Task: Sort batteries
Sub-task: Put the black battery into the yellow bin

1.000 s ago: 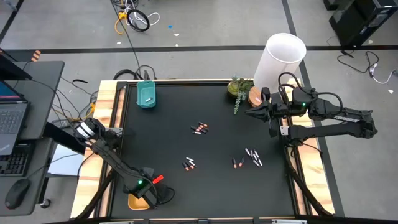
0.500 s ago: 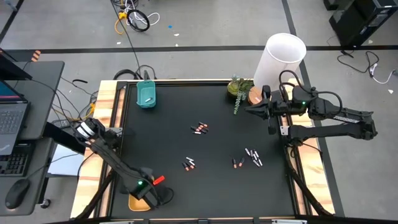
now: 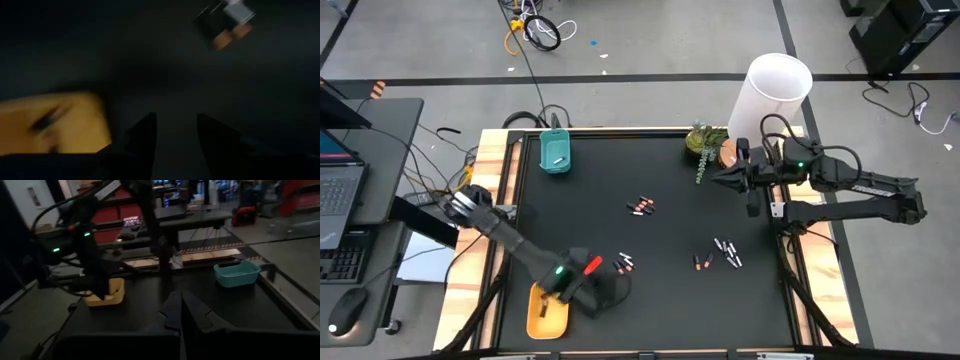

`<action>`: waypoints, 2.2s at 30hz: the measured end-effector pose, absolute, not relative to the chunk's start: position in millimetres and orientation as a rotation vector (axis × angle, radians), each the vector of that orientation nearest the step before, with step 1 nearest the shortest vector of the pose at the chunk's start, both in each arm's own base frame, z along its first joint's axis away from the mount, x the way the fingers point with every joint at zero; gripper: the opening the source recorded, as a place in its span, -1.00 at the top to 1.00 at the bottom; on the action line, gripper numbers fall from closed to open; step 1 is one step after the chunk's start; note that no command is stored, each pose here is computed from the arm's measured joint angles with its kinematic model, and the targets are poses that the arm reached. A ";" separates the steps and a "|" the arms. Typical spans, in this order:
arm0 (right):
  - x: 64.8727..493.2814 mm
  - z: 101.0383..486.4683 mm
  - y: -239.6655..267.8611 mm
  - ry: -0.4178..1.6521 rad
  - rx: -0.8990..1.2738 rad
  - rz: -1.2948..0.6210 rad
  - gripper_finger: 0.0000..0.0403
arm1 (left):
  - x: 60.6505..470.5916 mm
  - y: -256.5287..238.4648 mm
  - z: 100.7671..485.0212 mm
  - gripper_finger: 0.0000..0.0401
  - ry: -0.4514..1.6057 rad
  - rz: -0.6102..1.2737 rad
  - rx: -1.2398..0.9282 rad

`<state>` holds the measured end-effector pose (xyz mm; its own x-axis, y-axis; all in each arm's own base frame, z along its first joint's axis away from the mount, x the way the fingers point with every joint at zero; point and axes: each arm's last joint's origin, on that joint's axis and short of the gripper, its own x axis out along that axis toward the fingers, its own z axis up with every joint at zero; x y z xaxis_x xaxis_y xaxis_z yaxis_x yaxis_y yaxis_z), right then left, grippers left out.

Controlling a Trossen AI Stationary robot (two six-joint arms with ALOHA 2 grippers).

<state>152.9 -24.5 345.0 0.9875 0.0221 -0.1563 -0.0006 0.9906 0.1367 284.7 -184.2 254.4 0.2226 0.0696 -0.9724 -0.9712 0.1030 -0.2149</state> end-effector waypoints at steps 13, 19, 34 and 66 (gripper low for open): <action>160.7 341.1 -20.5 0.192 0.210 0.127 1.00 | 356.5 -70.4 258.5 0.22 0.809 0.870 -0.955; 161.1 341.1 -16.8 0.196 0.224 0.149 1.00 | 371.3 -16.1 255.6 0.22 0.897 0.737 -0.742; 157.7 333.3 -34.1 0.244 0.358 -0.161 1.00 | 357.0 75.9 246.8 0.22 1.225 0.115 -0.222; 158.2 329.6 -52.3 0.200 0.462 -0.464 1.00 | 371.2 116.8 171.3 0.22 1.219 -0.175 0.052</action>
<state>158.2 -52.3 329.6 0.8771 -0.3843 -0.2883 0.4733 0.7938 0.3819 371.2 116.8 171.3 0.3334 -0.1060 -0.9368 0.1613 0.9854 -0.0542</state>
